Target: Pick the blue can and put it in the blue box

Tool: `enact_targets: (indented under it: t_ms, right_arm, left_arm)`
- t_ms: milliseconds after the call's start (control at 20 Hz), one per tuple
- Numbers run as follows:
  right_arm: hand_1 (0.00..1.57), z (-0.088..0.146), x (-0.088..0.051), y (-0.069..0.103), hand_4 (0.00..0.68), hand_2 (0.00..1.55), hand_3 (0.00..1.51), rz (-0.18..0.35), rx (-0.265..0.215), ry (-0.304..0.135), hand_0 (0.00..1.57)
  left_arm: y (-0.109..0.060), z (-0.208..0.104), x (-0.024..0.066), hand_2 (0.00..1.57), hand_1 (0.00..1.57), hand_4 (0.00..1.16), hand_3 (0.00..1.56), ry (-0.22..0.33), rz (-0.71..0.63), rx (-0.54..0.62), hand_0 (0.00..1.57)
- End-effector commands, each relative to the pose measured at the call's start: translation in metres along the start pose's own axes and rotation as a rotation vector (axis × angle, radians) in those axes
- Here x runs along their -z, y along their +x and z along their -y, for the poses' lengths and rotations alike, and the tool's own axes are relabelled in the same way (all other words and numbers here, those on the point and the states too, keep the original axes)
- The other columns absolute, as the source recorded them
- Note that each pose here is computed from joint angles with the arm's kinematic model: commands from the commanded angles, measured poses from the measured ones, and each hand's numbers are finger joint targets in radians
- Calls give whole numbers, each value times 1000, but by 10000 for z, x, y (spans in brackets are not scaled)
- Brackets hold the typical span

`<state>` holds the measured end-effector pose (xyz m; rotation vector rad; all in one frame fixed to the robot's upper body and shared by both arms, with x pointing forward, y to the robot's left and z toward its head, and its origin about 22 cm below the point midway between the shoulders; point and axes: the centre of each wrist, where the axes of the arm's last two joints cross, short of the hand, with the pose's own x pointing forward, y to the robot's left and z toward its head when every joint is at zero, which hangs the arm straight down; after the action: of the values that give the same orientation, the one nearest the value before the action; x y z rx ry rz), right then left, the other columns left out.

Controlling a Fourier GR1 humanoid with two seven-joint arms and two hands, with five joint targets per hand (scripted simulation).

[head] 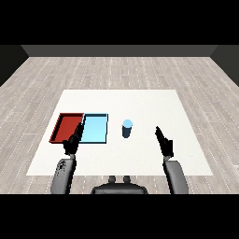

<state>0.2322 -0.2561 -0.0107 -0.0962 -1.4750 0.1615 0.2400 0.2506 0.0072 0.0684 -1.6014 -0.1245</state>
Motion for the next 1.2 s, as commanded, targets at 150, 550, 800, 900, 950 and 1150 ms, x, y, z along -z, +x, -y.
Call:
enact_targets:
  t_ms: [150, 550, 800, 900, 950, 1150]
  right_arm:
    - [0, -208, 448, 259, 0, 0, 0, 73, 28, -33, 0]
    - [0, -274, 557, 336, 0, 0, 0, 421, 254, 57, 0]
    - [0, -300, 598, 221, 0, 0, 0, 438, 264, 48, 0]
    - [0, -231, 660, 152, 0, 0, 0, 436, 283, 57, 0]
    - [0, -276, 811, 372, 0, 0, 0, 416, 276, 49, 0]
    - [0, -317, 707, 485, 0, 0, 0, 417, 299, 43, 0]
  left_arm:
    - [-58, 35, 8, 0, 0, 0, 0, -1, -35, -10, 0]
    - [150, 1, -48, 0, 0, 0, 0, 58, 416, -180, 0]
    - [8, 195, -105, 0, 0, 0, 0, 46, 433, -189, 0]
    - [-89, 60, -58, 0, 0, 0, 0, 26, 413, -188, 0]
    - [-1, -17, 5, 0, 0, 0, 0, 32, 422, -212, 0]
    - [-129, 121, 78, 0, 0, 0, 0, 50, 397, -232, 0]
